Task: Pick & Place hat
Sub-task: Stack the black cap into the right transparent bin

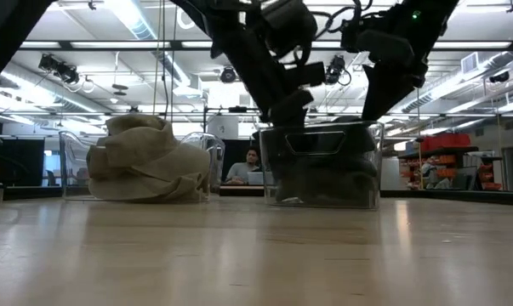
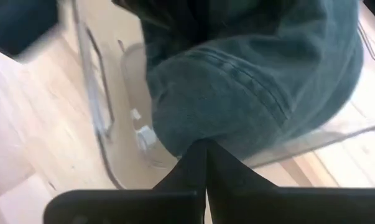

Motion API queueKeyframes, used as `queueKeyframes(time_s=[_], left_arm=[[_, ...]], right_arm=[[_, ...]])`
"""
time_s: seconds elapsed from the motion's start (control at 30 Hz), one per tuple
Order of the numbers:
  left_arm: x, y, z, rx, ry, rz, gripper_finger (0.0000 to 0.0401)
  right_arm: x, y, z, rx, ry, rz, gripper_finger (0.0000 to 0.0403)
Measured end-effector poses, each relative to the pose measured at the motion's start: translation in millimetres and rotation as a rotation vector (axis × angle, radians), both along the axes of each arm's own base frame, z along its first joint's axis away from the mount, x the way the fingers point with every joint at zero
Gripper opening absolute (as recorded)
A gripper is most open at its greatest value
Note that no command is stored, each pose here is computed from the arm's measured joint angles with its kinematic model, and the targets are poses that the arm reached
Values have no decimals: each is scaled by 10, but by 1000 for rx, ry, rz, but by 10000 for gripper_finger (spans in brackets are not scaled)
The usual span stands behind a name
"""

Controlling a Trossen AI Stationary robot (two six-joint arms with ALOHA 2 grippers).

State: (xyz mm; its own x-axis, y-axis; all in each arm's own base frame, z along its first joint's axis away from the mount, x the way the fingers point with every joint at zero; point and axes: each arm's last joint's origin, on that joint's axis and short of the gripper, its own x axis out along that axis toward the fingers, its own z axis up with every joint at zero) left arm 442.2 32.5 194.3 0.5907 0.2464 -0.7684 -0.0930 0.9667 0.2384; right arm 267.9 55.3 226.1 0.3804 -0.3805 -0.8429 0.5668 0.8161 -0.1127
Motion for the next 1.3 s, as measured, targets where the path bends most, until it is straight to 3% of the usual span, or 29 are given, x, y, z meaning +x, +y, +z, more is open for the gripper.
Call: queueKeyframes(time_s=[0.23, 0.47, 0.7, 1.0, 1.13, 1.3], left_arm=[[59, -8, -206, -8, 44, -69, 2], [3, -42, -87, -7, 50, -38, 2], [-222, -216, 615, 26, -76, -56, 2], [-1012, -439, 1823, 114, -344, -46, 2], [-1284, -413, 2121, 123, -441, -39, 2], [-1407, -348, 2221, 128, -466, -17, 2]], right_arm=[[119, 32, 49, -7, -101, 85, 2], [99, 42, 120, -21, -58, 124, 2], [66, 30, 279, -82, -50, 171, 2], [168, -195, 356, -316, -73, 160, 2], [322, -483, 262, -297, -115, 121, 2], [409, -800, -32, -185, -42, 94, 2]])
